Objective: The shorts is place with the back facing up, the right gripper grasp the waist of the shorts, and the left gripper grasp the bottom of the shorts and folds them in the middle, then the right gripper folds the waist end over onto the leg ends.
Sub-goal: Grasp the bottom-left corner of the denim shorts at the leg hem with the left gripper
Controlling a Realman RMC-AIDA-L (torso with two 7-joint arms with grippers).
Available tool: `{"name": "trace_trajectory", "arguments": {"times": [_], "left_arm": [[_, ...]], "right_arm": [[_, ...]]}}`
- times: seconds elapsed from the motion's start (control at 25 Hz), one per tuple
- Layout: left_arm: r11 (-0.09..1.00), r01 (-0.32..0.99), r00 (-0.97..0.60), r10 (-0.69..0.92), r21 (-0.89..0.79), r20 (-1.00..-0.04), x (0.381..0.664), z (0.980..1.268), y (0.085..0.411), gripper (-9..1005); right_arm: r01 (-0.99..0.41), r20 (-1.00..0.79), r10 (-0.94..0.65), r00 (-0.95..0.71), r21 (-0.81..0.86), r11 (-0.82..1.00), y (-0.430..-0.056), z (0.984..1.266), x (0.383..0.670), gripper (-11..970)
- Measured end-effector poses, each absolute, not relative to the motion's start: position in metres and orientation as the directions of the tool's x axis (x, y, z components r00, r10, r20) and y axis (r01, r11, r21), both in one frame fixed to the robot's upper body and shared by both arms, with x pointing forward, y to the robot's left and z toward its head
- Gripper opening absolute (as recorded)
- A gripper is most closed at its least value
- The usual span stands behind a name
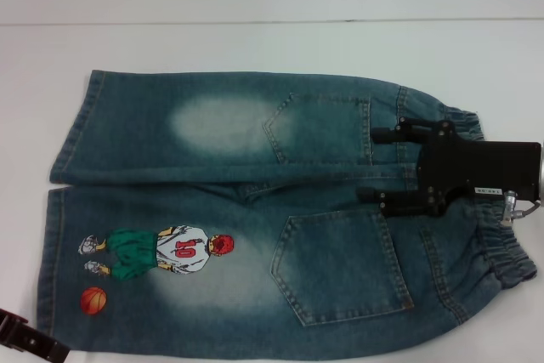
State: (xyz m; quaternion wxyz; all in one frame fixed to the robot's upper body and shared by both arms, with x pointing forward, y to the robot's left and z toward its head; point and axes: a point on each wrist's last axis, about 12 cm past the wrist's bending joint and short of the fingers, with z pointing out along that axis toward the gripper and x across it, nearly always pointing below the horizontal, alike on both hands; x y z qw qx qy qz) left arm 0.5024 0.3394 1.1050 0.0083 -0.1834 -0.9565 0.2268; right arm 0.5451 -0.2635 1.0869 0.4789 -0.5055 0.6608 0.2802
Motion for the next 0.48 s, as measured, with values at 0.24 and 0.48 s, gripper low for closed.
{"name": "trace_trajectory", "arguments": {"times": [0.24,0.48], "left_arm": [[0.825,0.355,-0.929,0.362,-0.439,-0.072,0.5043,1.1061,0.3368,797],[0.815,0.373,-0.923,0.373,-0.444,-0.091,0.5079,1.1078,0.3323,796]], "right_arm": [[-0.937,-0.916,-0.399,-0.029,-0.115,0.331,-0.2631,1.0873,0.5455,878],[-0.936,-0.918,-0.396,-0.028,-0.115,0.332,-0.2626,1.0878,0.5459,878]]}}
